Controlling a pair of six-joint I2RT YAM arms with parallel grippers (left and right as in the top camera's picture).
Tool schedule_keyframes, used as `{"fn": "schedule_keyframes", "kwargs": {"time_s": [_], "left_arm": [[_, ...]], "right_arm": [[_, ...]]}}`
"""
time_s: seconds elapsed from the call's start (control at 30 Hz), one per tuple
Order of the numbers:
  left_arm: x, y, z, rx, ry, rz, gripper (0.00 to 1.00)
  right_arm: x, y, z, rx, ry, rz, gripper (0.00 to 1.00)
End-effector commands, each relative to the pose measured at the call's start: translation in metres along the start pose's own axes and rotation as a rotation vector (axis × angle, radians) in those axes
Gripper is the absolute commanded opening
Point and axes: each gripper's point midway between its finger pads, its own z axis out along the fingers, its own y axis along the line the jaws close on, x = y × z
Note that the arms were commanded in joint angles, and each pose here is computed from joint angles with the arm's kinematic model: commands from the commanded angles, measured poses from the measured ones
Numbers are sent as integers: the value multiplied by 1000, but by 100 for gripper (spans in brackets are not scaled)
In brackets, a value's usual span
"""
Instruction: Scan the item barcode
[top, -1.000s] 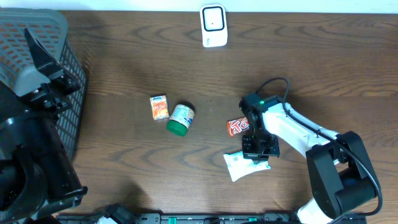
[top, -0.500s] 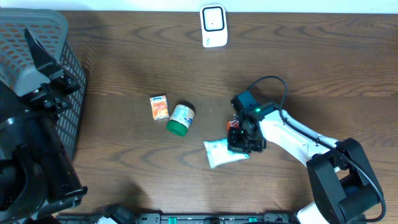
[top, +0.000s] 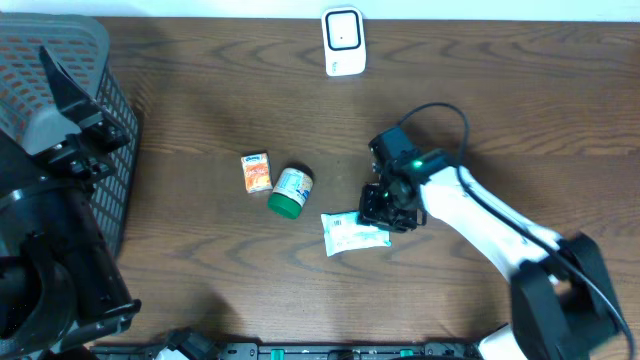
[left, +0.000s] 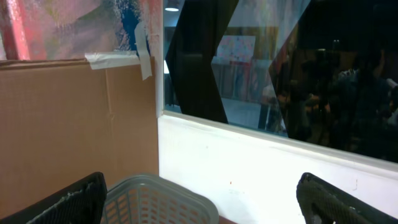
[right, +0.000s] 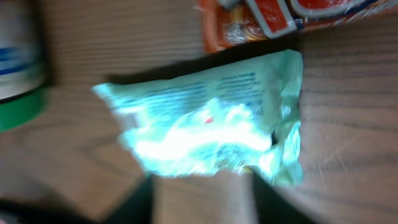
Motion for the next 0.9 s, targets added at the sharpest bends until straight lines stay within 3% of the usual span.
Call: {"fn": "schedule_keyframes", "kwargs": {"time_s": [0.0,0.3,0.87], "left_arm": [[5,-4,1,13,3,3,98],[10,-9,2,24,7,15,98],[-4,21,-12,18,-26,-52,98]], "right_arm": [[-4,12,-36,-49,-82,-74,99],[15,-12,-17,-19,-16,-9,99],[58,-53,71,-134,45,642,99]]}}
